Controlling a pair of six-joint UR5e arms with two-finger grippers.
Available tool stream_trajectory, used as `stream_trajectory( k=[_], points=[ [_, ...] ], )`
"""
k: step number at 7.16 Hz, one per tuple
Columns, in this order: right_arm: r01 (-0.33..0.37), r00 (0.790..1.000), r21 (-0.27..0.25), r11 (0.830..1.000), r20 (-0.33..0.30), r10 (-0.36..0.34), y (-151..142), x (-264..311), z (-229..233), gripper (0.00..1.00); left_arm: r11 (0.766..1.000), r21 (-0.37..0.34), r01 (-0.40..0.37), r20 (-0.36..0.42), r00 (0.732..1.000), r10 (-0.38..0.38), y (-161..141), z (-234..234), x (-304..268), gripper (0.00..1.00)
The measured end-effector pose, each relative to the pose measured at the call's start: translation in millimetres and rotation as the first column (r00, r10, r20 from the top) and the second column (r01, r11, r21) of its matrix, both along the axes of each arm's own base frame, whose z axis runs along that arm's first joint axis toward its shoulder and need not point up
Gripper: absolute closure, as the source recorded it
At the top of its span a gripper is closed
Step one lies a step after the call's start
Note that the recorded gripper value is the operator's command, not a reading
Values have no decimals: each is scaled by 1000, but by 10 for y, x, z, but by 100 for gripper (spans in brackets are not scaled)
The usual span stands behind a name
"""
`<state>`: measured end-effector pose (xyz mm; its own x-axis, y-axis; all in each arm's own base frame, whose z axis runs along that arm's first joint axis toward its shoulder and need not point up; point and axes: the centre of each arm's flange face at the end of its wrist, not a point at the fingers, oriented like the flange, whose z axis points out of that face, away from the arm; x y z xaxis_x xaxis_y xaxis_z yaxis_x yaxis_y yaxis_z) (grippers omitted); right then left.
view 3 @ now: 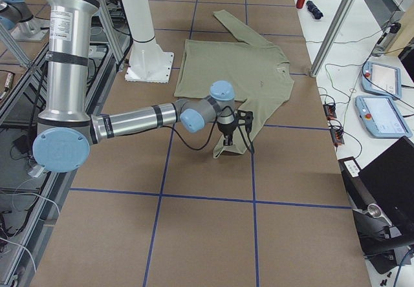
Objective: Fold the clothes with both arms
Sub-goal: 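Lift the grasped sleeve cuff off the table with the right gripper, then carry the sleeve across the chest toward the opposite shoulder with the right gripper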
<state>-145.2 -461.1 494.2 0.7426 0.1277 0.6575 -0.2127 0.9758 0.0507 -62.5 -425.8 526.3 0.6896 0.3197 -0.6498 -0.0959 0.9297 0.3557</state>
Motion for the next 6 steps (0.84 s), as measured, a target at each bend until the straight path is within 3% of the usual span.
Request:
stream_trajectory(
  k=[2, 4, 6],
  points=[
    [-38, 996, -46, 998, -84, 34, -346, -191, -1103, 100, 1000, -1, 0, -1, 1000, 0, 0, 1, 0, 0],
    [-79, 982, -85, 993, -179, 62, -635, -757, -2326, 100, 1000, -2, 0, 0, 1000, 0, 0, 7, 0, 0],
    [-130, 971, -85, 988, -213, 109, -865, -1355, -3231, 100, 1000, -4, 0, -1, 1000, 0, 1, 19, 0, 0]
  ],
)
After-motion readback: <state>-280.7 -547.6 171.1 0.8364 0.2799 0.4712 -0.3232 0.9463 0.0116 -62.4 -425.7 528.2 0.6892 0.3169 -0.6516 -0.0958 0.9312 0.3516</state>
